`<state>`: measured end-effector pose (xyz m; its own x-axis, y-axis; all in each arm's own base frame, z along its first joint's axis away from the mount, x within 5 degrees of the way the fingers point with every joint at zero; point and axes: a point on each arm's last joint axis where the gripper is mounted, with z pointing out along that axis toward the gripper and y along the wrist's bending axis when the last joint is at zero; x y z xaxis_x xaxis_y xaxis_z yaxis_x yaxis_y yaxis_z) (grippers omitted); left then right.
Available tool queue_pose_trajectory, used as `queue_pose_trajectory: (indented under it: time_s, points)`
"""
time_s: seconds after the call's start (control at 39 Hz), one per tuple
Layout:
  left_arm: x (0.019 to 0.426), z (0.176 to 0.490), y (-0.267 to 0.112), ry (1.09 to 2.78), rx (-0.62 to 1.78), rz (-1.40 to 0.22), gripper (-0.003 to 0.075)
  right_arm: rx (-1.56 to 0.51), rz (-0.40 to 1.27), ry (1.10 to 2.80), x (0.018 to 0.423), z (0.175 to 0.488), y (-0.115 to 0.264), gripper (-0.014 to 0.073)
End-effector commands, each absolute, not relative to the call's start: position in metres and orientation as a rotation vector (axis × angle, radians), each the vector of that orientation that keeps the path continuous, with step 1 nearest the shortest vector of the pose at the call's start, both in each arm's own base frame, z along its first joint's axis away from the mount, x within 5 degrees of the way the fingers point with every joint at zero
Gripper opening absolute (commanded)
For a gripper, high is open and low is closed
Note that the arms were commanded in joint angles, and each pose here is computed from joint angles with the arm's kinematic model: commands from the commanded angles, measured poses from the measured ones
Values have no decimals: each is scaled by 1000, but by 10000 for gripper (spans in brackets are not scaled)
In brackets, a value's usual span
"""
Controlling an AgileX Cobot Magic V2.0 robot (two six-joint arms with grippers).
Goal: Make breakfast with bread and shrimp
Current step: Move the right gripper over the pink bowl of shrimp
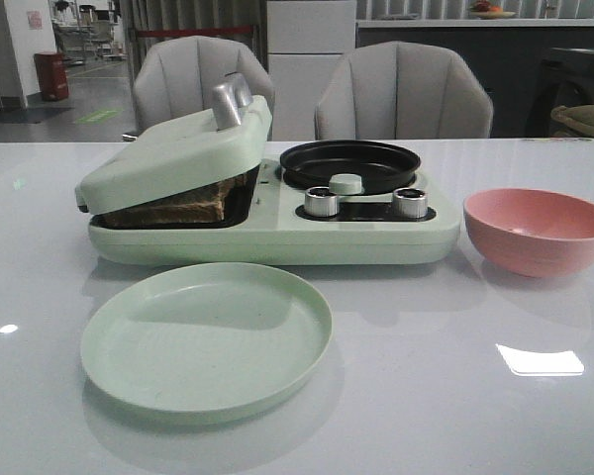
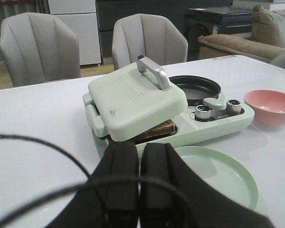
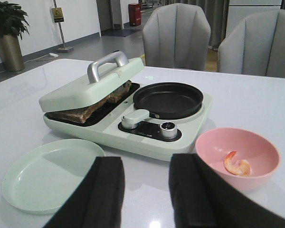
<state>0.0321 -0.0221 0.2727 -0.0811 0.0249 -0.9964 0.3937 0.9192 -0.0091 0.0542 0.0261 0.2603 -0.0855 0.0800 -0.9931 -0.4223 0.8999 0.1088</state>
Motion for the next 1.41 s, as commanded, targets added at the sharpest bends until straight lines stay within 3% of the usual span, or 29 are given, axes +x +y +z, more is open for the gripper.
queue_pose_trajectory:
  time_s: [0.0,0.33,0.59,0.77,1.03,1.39]
  points:
    - [32,287,-20,1548,276,-326,111,-252,435,1503,55,284,26,359]
    - [32,284,-22,1581,287,-340,111,-328,358,1730,89,326,41,359]
    - [32,284,-22,1581,287,-340,111,-331,307,1875,127,339,54,359]
    - [32,284,-22,1581,287,-340,111,-176,209,1935,153,353,38,359]
    - [32,284,-22,1581,287,-340,111,53,225,2008,204,370,22,359]
    - [32,284,-22,1581,287,-340,111,373,310,2241,293,338,-34,359]
